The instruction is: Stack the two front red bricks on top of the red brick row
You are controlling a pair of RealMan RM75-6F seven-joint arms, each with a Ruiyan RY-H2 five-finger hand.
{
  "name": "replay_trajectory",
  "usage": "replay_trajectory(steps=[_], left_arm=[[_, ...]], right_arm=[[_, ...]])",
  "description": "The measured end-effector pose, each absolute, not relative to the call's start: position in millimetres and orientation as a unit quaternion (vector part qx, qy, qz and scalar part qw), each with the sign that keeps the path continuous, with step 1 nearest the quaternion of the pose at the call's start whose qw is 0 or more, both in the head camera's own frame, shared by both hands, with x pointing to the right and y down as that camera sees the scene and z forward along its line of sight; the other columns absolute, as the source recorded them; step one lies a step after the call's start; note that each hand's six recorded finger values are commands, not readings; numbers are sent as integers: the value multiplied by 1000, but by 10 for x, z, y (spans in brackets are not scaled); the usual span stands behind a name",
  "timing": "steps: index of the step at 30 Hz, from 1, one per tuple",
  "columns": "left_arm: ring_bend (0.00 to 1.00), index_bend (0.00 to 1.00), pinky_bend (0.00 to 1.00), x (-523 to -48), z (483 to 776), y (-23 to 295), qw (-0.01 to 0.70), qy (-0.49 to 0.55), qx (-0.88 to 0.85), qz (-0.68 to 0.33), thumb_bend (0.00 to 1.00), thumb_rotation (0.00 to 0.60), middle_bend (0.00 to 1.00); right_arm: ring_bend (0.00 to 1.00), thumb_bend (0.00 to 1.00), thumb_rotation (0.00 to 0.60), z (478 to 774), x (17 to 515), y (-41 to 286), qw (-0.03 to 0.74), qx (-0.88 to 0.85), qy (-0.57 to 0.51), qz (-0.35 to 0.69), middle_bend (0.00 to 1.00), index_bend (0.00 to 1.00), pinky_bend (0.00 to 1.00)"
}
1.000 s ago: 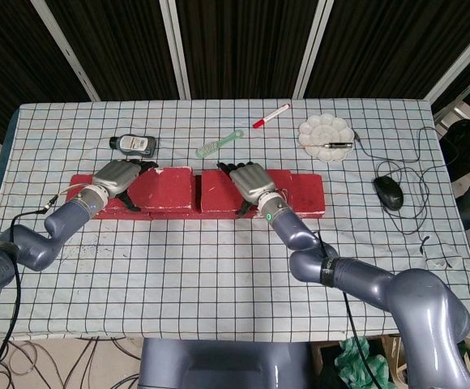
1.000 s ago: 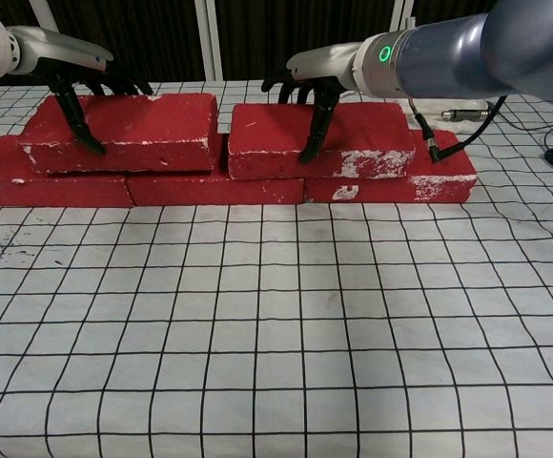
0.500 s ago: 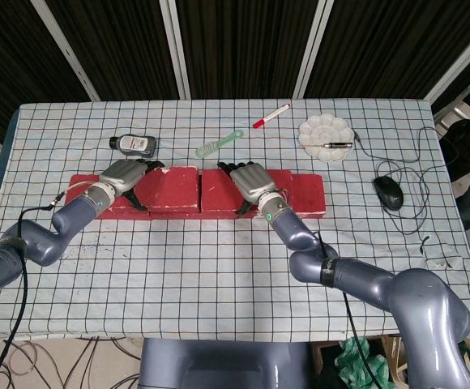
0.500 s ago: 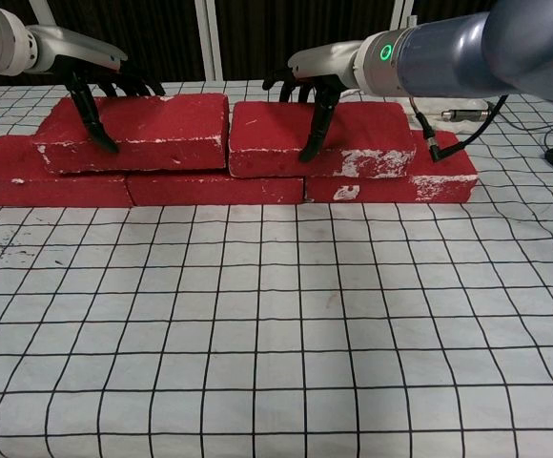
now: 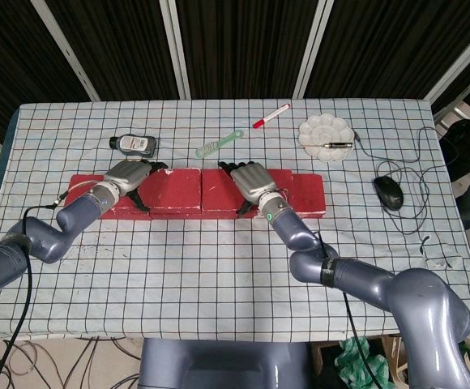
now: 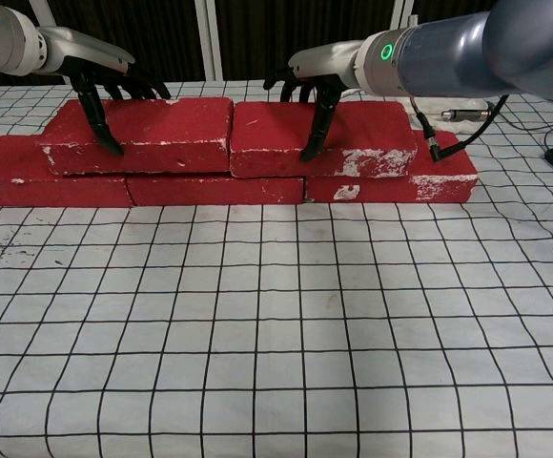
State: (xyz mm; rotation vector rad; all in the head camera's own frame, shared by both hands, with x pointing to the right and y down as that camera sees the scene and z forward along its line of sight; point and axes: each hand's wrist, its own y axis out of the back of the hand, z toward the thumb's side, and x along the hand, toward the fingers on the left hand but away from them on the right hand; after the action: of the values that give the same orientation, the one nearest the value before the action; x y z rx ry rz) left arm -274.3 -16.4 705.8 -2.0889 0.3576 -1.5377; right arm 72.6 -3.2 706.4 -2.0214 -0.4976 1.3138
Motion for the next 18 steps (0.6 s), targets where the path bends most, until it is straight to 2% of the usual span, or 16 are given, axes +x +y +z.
replay_trajectory(steps=[8, 18], left_arm=[[82, 136, 163, -2727, 7068, -171, 262, 128, -769, -569, 109, 600, 177], [65, 119, 149, -2772, 7067, -179, 263, 124, -764, -576, 60, 600, 156]], right_arm=[[197, 93, 600, 7072, 717, -31, 331, -775, -192, 503, 161, 58, 235], [103, 68, 600, 7088, 723, -27, 330, -774, -190, 505, 134, 55, 235]])
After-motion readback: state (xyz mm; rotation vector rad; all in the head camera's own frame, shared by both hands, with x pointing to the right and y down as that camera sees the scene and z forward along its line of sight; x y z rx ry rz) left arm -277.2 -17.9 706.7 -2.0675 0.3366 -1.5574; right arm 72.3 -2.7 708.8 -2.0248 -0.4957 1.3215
